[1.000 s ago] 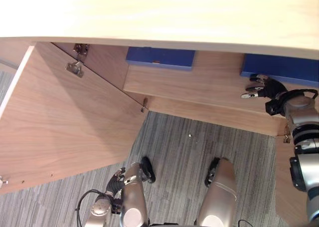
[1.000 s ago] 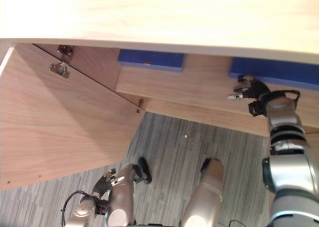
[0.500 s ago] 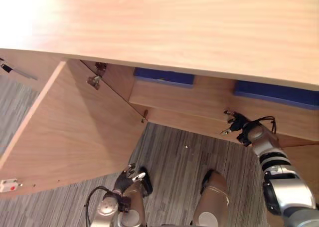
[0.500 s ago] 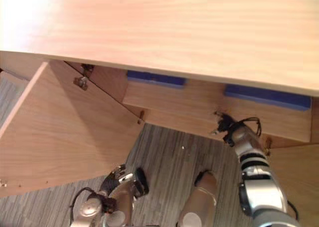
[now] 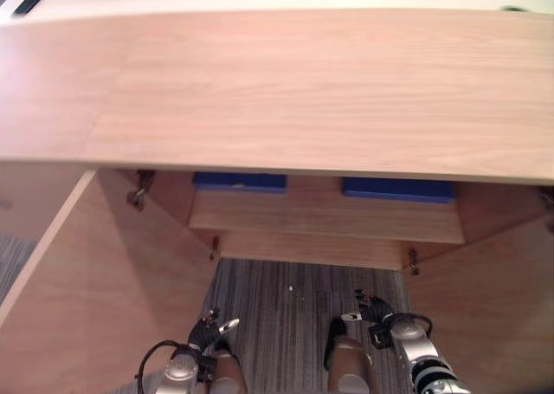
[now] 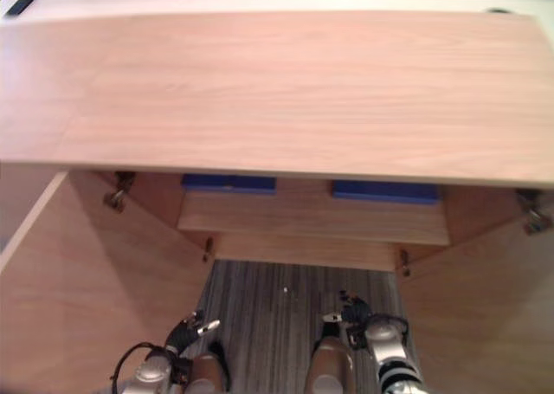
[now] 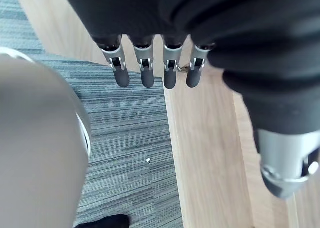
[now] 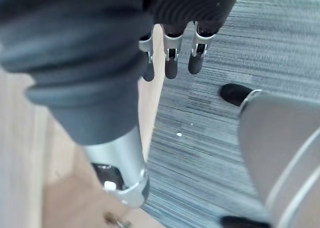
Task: Walk over to the cabinet, pick up the folder, carry it to the office cabinet, place the folder inside the office cabinet, then close the office cabinet door
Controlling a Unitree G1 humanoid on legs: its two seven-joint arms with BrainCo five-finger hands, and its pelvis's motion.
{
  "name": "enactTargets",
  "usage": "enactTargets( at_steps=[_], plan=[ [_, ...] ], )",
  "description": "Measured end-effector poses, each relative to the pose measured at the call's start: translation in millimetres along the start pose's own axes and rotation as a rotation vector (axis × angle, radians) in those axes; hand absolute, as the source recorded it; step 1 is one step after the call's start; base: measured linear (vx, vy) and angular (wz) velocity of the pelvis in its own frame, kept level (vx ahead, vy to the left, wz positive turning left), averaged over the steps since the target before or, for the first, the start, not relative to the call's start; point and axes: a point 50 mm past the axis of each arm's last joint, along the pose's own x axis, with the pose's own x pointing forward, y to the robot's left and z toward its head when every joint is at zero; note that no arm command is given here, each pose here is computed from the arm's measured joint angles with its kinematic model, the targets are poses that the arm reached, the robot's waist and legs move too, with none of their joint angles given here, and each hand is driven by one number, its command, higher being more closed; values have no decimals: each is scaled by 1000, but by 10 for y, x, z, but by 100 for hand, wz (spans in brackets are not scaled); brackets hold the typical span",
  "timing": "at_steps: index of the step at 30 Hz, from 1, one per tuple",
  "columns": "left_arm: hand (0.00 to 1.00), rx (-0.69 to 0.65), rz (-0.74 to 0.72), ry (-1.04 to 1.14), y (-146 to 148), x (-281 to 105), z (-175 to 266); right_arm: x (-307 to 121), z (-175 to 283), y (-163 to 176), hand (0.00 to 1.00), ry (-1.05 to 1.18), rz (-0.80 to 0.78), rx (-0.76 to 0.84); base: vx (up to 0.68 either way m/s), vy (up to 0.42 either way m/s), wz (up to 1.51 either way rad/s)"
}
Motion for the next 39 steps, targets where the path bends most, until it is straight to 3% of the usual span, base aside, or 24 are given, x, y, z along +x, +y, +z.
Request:
enactTargets(
  at_steps=[3, 12, 18, 22, 27, 31, 39],
  plan=[
    [0, 46, 42, 31, 56, 23, -56, -127, -92, 174, 0, -63, -36, 169, -64, 229, -122],
    [0, 164, 87, 144, 130, -4, -339, -456, -357, 140, 0, -88, -232, 293, -27, 87, -120],
    [0, 70, 103, 229, -21, -62, -521, -641, -356, 53, 0, -142, -350, 382, -32, 28, -88],
    [0, 51, 76, 235, -152, -41, -498, -747, -305, -148, 0, -195, -476, 411, 27, -4, -30],
    [0, 71, 87, 250, -66, 1, -470, -680, -54, -298, 0, -277, -570, 457, 56, 12, -81],
    [0, 62, 70, 274, -122, -33, -539, -855, -122, -701, 0, -296, -797, 524, 32, -25, -10],
    [0, 15, 111, 310, -26, -57, -607, -851, 45, -857, 0, -360, -838, 546, 39, -64, -22]
  ],
)
